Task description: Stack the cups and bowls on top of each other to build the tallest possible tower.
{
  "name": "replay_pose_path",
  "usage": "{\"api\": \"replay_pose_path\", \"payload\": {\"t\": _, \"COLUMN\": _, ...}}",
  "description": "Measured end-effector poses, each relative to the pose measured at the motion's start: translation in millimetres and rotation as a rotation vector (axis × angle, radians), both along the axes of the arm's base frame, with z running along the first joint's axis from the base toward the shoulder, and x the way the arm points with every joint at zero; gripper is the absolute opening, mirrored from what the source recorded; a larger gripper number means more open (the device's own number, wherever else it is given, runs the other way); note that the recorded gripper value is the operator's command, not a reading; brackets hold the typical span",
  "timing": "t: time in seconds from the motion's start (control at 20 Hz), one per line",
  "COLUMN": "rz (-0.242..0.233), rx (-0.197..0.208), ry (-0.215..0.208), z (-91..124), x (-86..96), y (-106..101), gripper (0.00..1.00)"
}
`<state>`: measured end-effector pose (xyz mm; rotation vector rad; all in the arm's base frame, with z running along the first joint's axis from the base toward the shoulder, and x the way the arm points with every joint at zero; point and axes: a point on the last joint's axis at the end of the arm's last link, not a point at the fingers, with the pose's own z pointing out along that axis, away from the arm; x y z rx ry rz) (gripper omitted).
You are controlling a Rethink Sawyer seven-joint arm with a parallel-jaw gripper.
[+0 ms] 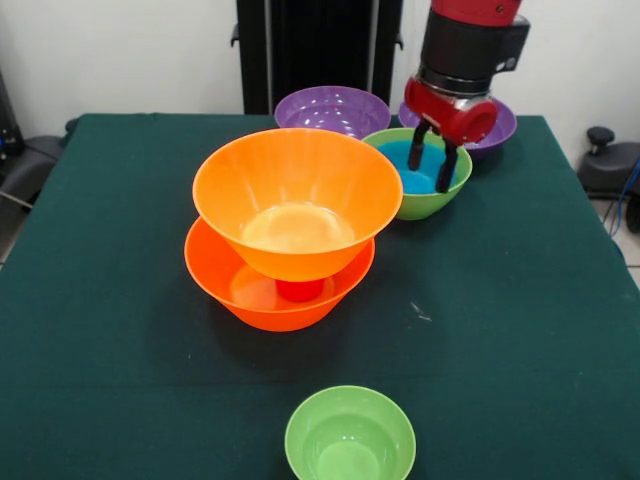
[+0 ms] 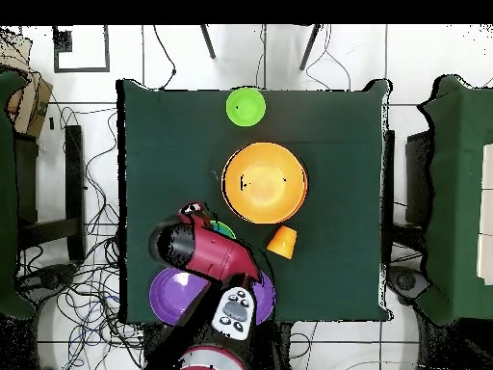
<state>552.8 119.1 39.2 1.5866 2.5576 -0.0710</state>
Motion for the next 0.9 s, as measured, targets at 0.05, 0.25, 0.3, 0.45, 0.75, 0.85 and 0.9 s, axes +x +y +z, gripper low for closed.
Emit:
{"api": "replay_pose_path", "payload": {"t": 0.05, "rz": -0.004, "rx": 0.003, "ry": 0.005, "z": -2.4, "x": -0.5, "y": -3.7, "gripper": 1.00}}
{"api": "replay_pose_path", "payload": {"t": 0.25, "rz": -0.003, "rx": 0.013, "ry": 0.015, "z": -7.8, "x": -1.2, "y": -8.3, "gripper": 1.00}}
{"api": "replay_pose_path", "payload": {"t": 0.3, "rz": 0.002, "rx": 0.018, "ry": 0.018, "z": -9.3, "x": -1.5, "y": -7.9, "gripper": 1.00}}
{"api": "replay_pose_path", "payload": {"t": 0.45, "rz": 0.014, "rx": 0.025, "ry": 0.023, "z": -12.1, "x": -2.6, "y": -4.8, "gripper": 1.00}}
{"api": "replay_pose_path", "payload": {"t": 0.75, "rz": 0.024, "rx": 0.027, "ry": 0.046, "z": -23.4, "x": -10.0, "y": -1.1, "gripper": 1.00}}
{"api": "replay_pose_path", "payload": {"t": 0.85, "rz": 0.028, "rx": 0.027, "ry": 0.055, "z": -27.5, "x": -13.0, "y": 0.7, "gripper": 1.00}}
{"api": "replay_pose_path", "payload": {"t": 0.9, "rz": 0.029, "rx": 0.026, "ry": 0.058, "z": -29.2, "x": -14.2, "y": 1.4, "gripper": 1.00}}
